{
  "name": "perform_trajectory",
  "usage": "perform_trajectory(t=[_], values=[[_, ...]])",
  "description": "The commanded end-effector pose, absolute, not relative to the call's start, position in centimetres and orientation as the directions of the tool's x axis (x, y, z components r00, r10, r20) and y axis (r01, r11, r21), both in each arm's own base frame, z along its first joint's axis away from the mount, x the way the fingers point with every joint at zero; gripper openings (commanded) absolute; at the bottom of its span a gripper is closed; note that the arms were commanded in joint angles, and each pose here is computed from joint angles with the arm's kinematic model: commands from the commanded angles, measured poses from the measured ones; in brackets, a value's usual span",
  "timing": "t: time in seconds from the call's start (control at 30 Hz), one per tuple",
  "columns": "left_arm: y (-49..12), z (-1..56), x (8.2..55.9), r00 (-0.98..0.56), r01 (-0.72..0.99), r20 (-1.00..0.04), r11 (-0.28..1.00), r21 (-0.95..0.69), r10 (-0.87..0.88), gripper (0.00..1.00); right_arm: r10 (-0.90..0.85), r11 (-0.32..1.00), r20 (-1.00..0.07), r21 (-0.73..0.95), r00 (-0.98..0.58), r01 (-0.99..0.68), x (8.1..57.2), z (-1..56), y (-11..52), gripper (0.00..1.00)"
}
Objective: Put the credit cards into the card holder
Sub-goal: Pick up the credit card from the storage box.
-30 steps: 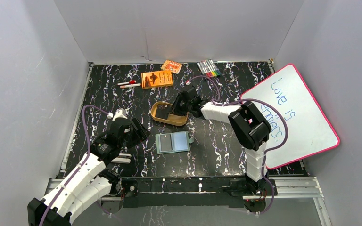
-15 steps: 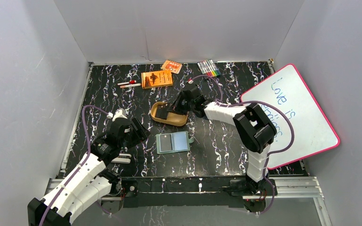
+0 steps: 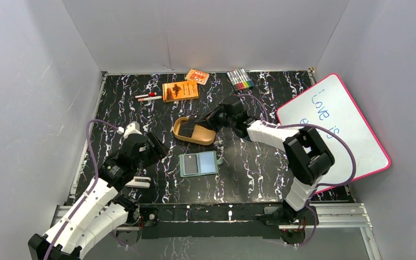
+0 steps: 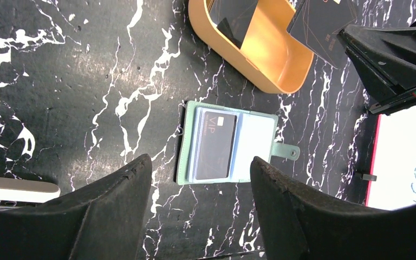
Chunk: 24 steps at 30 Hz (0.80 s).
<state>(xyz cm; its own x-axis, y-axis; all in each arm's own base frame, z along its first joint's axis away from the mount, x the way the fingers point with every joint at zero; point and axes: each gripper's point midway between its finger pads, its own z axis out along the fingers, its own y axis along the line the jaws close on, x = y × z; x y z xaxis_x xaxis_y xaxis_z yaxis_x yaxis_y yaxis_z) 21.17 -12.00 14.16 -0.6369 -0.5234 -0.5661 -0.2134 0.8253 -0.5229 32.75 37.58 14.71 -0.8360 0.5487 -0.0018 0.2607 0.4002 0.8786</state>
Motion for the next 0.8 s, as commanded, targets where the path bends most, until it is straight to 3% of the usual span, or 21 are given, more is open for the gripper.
perform_trajectory(t=[0.0,0.77], values=[[-11.1,16.1,21.5,-0.588,-0.22,-0.605,0.825,-0.52,-0.537,0.64,0.543,0.258,0.092,0.928,-0.835,0.269,33.1,19.4,38.3,0.0],[-11.6,17.1,21.6,-0.588,-0.21,-0.59,0.808,-0.55,-0.554,0.64,0.443,0.192,0.095,0.961,-0.892,0.197,30.2,23.5,37.2,0.0]])
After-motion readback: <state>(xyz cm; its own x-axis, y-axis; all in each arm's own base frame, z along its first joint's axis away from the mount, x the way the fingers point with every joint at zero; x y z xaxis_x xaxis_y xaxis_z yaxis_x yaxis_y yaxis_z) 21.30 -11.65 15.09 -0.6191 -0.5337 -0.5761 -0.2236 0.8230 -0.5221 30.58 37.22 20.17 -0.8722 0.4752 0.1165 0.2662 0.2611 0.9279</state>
